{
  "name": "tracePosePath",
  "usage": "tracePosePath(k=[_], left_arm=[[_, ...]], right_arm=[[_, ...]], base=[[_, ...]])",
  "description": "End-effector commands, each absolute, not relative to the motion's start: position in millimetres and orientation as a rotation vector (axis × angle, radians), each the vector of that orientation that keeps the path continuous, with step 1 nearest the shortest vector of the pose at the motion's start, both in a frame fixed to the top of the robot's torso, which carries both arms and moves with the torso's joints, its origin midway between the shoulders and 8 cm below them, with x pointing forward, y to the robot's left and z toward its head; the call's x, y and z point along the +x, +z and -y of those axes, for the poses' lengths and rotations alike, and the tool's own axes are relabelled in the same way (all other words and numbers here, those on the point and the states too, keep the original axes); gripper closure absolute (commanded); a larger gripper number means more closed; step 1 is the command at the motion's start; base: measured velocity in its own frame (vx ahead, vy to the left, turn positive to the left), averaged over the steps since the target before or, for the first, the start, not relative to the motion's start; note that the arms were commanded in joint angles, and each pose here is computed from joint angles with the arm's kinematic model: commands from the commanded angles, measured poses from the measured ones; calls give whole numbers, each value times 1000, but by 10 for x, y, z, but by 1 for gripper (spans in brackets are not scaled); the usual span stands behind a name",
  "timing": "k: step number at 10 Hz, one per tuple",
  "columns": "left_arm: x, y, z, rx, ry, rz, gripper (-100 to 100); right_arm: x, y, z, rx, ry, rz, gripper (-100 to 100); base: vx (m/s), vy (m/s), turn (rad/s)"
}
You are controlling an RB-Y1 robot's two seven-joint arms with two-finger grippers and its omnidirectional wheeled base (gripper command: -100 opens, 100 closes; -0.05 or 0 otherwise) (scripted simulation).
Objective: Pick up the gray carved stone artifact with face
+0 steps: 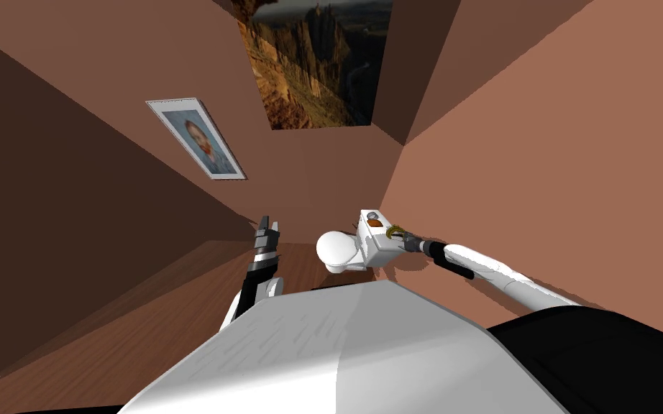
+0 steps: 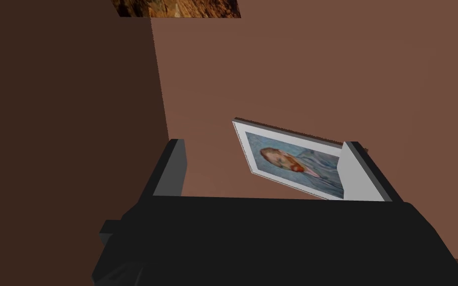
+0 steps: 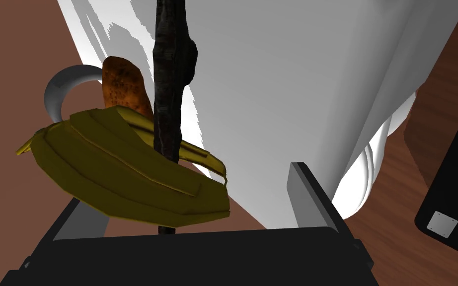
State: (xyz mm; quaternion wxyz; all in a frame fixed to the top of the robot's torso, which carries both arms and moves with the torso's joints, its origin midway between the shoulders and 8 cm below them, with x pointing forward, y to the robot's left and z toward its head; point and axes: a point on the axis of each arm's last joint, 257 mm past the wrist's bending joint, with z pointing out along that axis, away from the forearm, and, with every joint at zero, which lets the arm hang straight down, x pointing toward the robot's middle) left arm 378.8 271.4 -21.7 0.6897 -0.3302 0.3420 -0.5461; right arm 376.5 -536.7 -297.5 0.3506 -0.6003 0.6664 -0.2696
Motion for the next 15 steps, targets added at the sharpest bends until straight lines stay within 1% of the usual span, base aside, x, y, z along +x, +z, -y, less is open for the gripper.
tracePosePath(k=[1, 3, 5, 9, 11, 14, 15], left_arm=[[3788, -217, -2714, -738, -1221, -765, 0], [3788, -217, -2714, -738, -1221, -765, 0], [3788, -215, -2713, -738, -1222, -765, 0], [3788, -217, -2714, -738, -1221, -765, 0], [3788, -216, -2713, -738, -1222, -765, 0], [3788, -217, -2714, -738, -1221, -765, 0], [3788, -217, -2714, -738, -1221, -765, 0]], right_arm=[[3746, -3004, 5399, -1557, -701, -1746, -100], [3738, -3014, 5411, -1538, -692, -1767, -100], [3816, -3029, 5364, -1538, -693, -1768, -100], [3788, -3066, 5423, -1523, -694, -1810, -100], [3871, -3074, 5380, -1518, -697, -1813, -100], [3846, -3103, 5445, -1502, -704, -1851, -100], [3943, -3093, 5377, -1496, -704, -1842, -100]], base=[[-16, -5, -36], [7, 9, 3], [-103, -42, 209], [-7, -16, -6], [-93, -53, 212], [-26, -11, -13], [-66, -32, 263]])
